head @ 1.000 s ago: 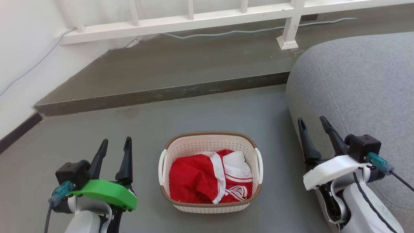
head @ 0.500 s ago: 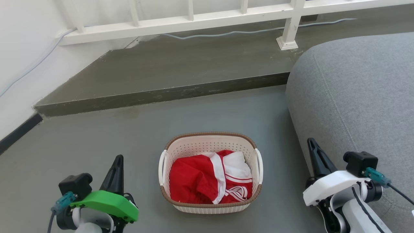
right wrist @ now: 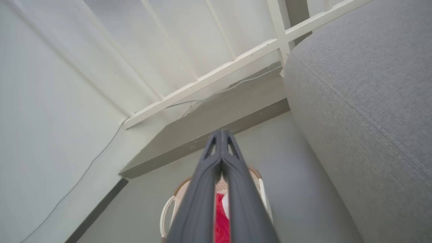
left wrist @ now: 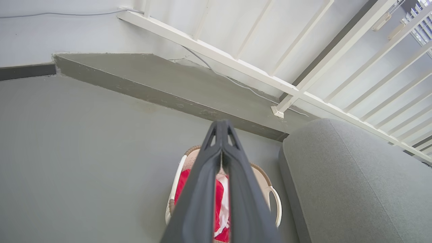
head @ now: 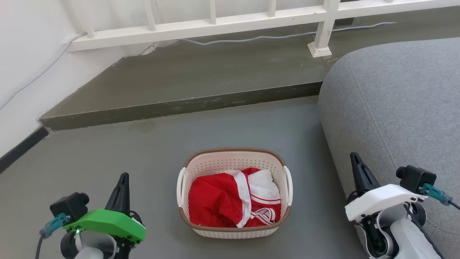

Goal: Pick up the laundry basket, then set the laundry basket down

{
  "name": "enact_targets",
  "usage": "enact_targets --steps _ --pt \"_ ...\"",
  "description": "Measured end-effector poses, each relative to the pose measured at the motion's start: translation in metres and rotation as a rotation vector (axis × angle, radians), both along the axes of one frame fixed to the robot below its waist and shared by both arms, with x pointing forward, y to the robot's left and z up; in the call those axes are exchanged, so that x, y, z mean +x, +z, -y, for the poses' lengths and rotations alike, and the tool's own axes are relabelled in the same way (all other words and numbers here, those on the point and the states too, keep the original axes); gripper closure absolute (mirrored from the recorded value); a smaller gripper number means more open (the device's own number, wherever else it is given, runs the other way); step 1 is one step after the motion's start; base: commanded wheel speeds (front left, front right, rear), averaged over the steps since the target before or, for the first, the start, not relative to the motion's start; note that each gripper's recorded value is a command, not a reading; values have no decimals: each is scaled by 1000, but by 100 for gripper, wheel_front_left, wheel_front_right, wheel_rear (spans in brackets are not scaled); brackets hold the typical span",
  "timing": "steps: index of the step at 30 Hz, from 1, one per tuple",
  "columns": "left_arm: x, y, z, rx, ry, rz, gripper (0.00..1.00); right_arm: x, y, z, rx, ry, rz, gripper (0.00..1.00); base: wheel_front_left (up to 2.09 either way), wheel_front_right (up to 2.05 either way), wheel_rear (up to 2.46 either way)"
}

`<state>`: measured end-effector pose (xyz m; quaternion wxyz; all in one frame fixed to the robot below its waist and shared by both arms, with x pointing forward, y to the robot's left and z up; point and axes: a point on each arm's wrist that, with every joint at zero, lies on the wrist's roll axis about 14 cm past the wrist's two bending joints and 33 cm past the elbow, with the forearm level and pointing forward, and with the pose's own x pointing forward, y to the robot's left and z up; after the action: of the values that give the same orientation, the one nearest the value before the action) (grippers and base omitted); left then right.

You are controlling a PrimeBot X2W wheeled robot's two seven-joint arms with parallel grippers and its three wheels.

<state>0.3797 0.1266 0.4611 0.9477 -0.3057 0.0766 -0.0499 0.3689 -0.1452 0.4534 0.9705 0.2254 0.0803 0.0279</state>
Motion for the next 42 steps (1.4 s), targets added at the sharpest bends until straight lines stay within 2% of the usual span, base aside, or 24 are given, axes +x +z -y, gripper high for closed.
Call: enact_targets --steps 42 --pt "4 6 -30 -432 125 -75 100 5 2 30 512 -157 -75 100 0 0 0"
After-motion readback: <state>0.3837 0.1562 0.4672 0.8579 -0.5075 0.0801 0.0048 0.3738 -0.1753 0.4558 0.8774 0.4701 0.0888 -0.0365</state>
